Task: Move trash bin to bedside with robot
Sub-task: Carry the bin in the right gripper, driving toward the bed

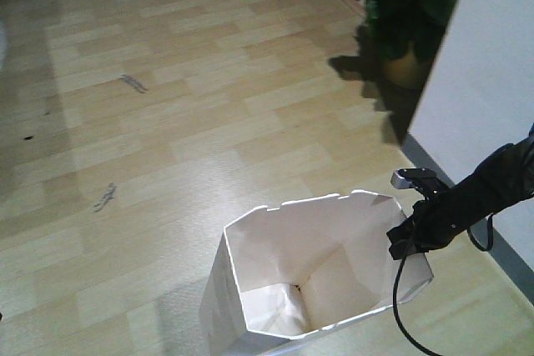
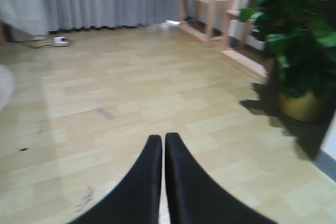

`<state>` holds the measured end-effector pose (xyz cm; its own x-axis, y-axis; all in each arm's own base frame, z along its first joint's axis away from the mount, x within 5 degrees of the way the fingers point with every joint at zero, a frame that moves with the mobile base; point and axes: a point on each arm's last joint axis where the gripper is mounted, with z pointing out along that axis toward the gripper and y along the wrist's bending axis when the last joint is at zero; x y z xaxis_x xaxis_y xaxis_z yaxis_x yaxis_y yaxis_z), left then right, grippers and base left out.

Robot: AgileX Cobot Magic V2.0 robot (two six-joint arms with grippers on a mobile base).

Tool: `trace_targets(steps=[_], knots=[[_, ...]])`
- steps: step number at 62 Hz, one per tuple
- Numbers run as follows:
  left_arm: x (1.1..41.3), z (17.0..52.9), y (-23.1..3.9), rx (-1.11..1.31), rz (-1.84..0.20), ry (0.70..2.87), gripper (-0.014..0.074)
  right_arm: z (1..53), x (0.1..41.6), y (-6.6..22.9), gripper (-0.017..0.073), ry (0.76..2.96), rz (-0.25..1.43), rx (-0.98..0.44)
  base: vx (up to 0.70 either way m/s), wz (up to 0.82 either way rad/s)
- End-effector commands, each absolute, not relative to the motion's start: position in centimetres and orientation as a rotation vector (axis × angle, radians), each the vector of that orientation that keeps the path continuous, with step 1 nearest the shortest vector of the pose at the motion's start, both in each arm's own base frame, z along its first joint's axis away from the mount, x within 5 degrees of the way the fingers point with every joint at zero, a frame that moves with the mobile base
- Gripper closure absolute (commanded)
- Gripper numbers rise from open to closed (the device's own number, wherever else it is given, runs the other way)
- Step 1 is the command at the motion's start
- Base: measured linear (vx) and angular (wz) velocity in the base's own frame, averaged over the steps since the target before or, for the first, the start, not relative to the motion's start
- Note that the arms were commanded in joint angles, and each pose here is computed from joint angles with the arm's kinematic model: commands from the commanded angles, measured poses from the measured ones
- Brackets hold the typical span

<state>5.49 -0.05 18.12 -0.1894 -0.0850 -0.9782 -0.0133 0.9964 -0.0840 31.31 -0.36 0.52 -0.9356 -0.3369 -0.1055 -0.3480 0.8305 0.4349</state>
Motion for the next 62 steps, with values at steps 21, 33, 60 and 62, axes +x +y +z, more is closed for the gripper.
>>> trace_targets(steps=[21, 33, 60, 62], knots=[[5.54, 18.41, -0.03, -0.08, -0.072, 1.69, 0.0599, 3.81, 31.7, 0.78, 0.0564, 2.902, 0.947, -0.53, 0.16, 0.52], [5.54, 18.41, -0.03, -0.08, -0.072, 1.69, 0.0599, 3.8, 31.69, 0.77, 0.0564, 2.903, 0.946, -0.534, 0.2, 0.33], [5.54, 18.41, -0.03, -0.08, -0.072, 1.69, 0.0599, 3.8, 31.69, 0.77, 0.0564, 2.903, 0.946, -0.534, 0.24, 0.15], [5.54, 18.41, -0.03, -0.08, -0.072, 1.69, 0.0599, 3.8, 31.69, 0.77, 0.0564, 2.903, 0.946, -0.534, 0.27, 0.08]])
